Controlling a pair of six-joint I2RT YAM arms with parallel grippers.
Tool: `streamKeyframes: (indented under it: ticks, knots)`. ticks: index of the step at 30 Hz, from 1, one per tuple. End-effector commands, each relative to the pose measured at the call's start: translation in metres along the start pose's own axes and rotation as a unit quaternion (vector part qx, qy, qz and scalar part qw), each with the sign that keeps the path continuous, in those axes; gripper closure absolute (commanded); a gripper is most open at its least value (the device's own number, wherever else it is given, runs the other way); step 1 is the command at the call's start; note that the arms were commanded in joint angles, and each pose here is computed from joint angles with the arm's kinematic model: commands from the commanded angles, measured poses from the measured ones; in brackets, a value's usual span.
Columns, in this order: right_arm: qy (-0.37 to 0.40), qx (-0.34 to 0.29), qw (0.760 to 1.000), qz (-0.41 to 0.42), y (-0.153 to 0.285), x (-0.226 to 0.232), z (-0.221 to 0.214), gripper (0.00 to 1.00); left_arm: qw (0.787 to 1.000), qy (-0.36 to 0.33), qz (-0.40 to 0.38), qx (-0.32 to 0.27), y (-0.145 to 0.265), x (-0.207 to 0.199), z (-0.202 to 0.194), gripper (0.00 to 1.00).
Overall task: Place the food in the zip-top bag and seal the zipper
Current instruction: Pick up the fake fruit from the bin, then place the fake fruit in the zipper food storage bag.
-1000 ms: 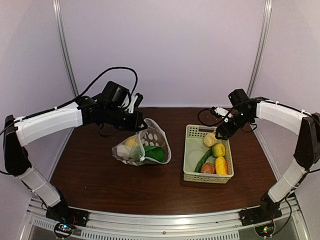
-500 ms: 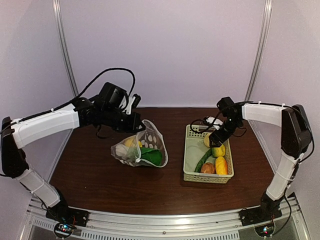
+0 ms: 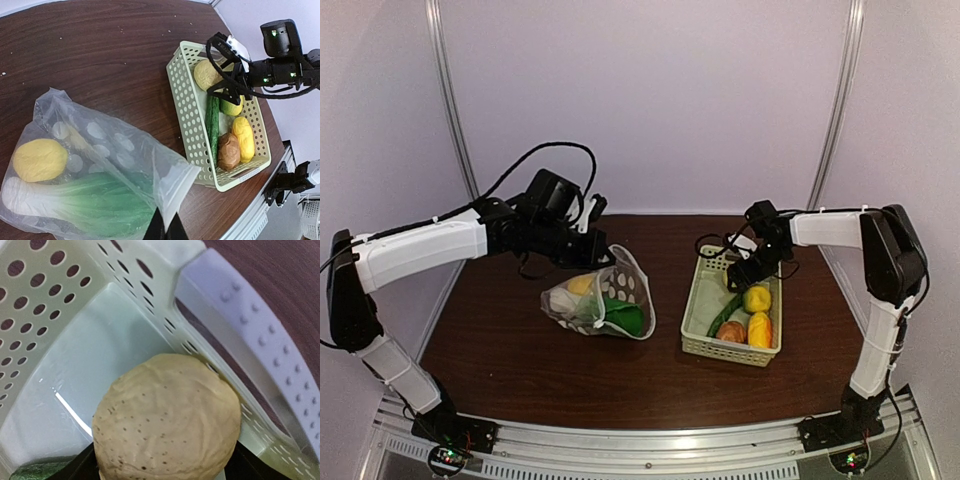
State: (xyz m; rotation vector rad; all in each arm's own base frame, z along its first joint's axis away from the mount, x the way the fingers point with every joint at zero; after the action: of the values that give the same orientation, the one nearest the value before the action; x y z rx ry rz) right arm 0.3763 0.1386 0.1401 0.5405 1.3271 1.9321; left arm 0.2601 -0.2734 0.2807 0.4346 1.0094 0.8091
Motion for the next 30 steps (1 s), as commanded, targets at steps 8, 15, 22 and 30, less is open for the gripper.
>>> streamKeyframes:
  ticks: [8, 15, 22, 30]
  knots:
    - [-0.034, -0.063, 0.997, -0.026, -0.001, -0.003, 0.011, 0.32, 1.0, 0.006, -0.02, 0.002, -0.009, 0.0, 0.002, 1.0]
    - [-0.029, -0.089, 0.996, 0.004, 0.026, 0.007, 0.01, 0.46, 1.0, 0.006, -0.019, 0.01, -0.009, -0.003, 0.005, 1.0]
    - [0.002, -0.151, 0.988, 0.024, 0.081, 0.02, 0.006, 0.46, 1.0, 0.007, -0.008, -0.001, -0.007, -0.001, 0.006, 1.0]
    - [0.063, -0.246, 0.962, 0.105, 0.128, 0.051, 0.015, 0.47, 1.0, 0.005, -0.005, -0.012, -0.002, -0.006, 0.013, 1.0]
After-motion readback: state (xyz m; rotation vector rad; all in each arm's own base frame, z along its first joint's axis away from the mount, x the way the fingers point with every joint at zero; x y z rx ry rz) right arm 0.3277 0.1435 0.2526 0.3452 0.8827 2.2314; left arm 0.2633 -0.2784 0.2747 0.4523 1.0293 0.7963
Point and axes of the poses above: each gripper's point midway between its finger pads, its own y axis back along the fingers, its own x axis along the line the jaws close on, z = x × y, the point moved 10 cm from there along y, back along the fingers, and after that the axes turned 11 degrees about y, right-handed, at the moved point
